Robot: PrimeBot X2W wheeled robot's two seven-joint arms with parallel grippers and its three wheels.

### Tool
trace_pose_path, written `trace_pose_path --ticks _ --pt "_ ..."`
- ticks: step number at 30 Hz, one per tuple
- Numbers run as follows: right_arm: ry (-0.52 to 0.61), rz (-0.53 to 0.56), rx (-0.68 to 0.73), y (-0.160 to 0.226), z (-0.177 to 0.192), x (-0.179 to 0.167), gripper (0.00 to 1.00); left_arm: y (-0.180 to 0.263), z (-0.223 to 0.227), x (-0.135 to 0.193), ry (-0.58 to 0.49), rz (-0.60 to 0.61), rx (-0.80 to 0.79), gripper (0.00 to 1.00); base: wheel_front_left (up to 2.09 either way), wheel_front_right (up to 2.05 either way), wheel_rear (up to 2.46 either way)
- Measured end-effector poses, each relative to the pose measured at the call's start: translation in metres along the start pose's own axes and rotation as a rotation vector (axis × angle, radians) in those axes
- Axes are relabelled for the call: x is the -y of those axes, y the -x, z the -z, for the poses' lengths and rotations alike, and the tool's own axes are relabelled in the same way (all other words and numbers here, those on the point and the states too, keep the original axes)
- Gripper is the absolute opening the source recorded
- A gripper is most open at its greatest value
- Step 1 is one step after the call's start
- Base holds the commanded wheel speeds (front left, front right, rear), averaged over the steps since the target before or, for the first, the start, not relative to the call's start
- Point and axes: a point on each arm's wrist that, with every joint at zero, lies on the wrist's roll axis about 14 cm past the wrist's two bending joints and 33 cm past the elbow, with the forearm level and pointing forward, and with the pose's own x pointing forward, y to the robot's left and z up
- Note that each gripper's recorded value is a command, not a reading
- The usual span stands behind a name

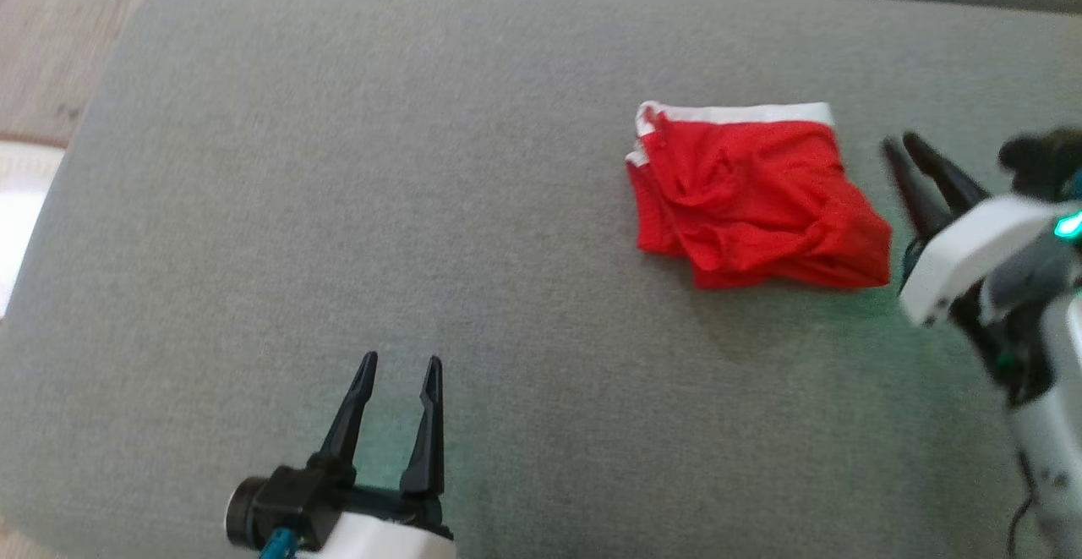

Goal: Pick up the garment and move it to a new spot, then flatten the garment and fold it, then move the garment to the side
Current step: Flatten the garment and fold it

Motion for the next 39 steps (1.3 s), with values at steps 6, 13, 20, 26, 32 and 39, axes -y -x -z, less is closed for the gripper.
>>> trace_pose_path --ticks 6,13,20,26,32,39 --pt "0.051 -0.057 -0.083 -0.039 0.003 0.004 0.0 -0.008 0.002 -0.01 -0.008 -0.031 -0.012 1.0 0.0 0.0 0.0" --pt "0.04 -0.199 -0.249 -0.059 0.053 -0.028 0.0 -0.003 0.004 -0.022 0.002 -0.083 -0.023 1.0 0.0 0.0 0.0" --pt "0.024 -0.31 -0.248 -0.047 0.054 -0.056 0.0 -0.002 0.0 -0.021 0.001 -0.081 -0.01 1.0 0.0 0.0 0.0" --pt "0.025 -0.412 -0.272 -0.029 0.059 -0.082 0.0 -0.005 -0.001 -0.018 0.0 -0.072 -0.005 1.0 0.0 0.0 0.0" --pt "0.032 -0.483 -0.337 -0.008 0.08 -0.102 0.0 -0.007 -0.001 -0.013 0.002 -0.052 -0.004 1.0 0.0 0.0 0.0" --pt "0.035 -0.505 -0.39 0.018 0.101 -0.113 0.0 -0.005 -0.007 -0.008 0.004 -0.038 0.018 1.0 0.0 0.0 0.0"
